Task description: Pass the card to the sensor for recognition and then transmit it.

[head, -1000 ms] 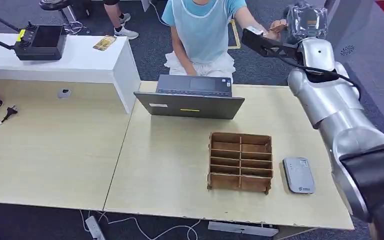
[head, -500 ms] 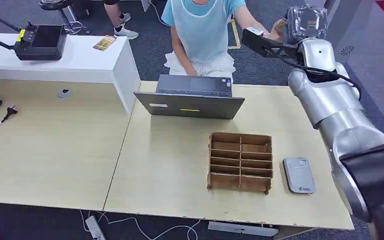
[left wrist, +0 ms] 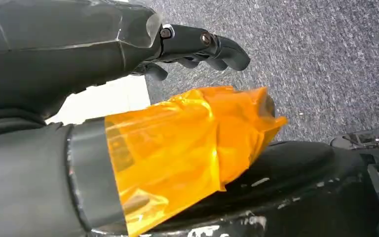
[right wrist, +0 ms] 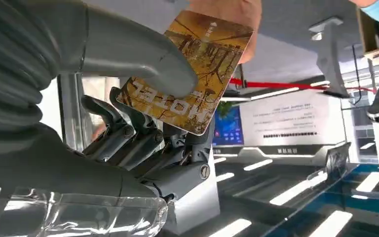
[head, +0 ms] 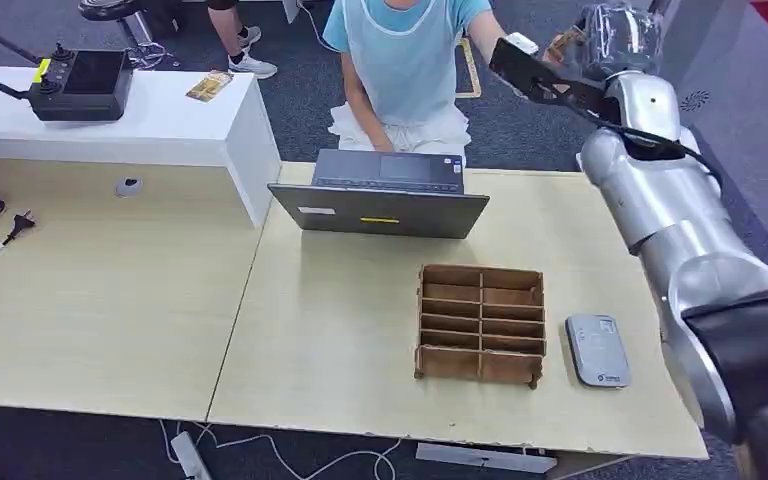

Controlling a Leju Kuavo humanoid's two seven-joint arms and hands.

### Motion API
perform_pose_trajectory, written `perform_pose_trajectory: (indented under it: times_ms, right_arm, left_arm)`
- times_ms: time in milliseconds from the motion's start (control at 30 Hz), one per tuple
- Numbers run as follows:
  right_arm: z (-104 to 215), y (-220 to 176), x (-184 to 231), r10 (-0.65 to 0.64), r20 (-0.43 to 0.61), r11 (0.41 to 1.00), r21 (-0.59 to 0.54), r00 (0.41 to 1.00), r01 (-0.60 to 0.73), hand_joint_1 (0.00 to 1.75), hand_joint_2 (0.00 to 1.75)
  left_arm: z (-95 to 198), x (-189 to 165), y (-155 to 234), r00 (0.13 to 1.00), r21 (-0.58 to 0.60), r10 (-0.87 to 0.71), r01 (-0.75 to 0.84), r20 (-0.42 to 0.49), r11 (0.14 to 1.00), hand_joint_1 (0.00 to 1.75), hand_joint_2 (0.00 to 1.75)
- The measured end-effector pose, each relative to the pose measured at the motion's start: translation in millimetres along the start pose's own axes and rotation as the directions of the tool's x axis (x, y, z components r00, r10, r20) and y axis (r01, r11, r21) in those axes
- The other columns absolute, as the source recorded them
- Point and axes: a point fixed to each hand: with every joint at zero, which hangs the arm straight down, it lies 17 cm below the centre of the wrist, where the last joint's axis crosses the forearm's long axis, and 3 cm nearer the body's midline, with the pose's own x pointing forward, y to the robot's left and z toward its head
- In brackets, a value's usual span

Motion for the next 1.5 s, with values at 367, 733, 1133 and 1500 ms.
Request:
perform_pose_trajectory:
  times_ms: [367, 733, 1133, 1500]
  right_arm:
    - [0, -11, -4, -0.314, -0.018, 0.949, -0.001, 0.949, 0.314, 1.75, 1.75]
    - [4, -7, -6, -0.715, -0.035, 0.690, 0.127, 0.698, 0.713, 1.75, 1.75]
    - [28, -5, -34, -0.941, -0.033, 0.320, 0.228, 0.335, 0.920, 1.75, 1.75]
    - [63, -4, -60, -0.993, -0.020, 0.107, 0.280, 0.118, 0.954, 1.75, 1.75]
  left_arm:
    - [0, 0, 1, 1.000, 0.006, 0.022, -0.022, -0.003, 1.000, 0.00, 0.00]
    - [0, -3, 3, 0.997, 0.016, 0.075, -0.074, -0.017, 0.997, 0.00, 0.00]
    - [-1, -7, 3, 0.991, 0.026, 0.126, -0.126, -0.033, 0.992, 0.00, 0.00]
    - [-1, -8, 4, 0.989, 0.032, 0.146, -0.145, -0.032, 0.989, 0.00, 0.00]
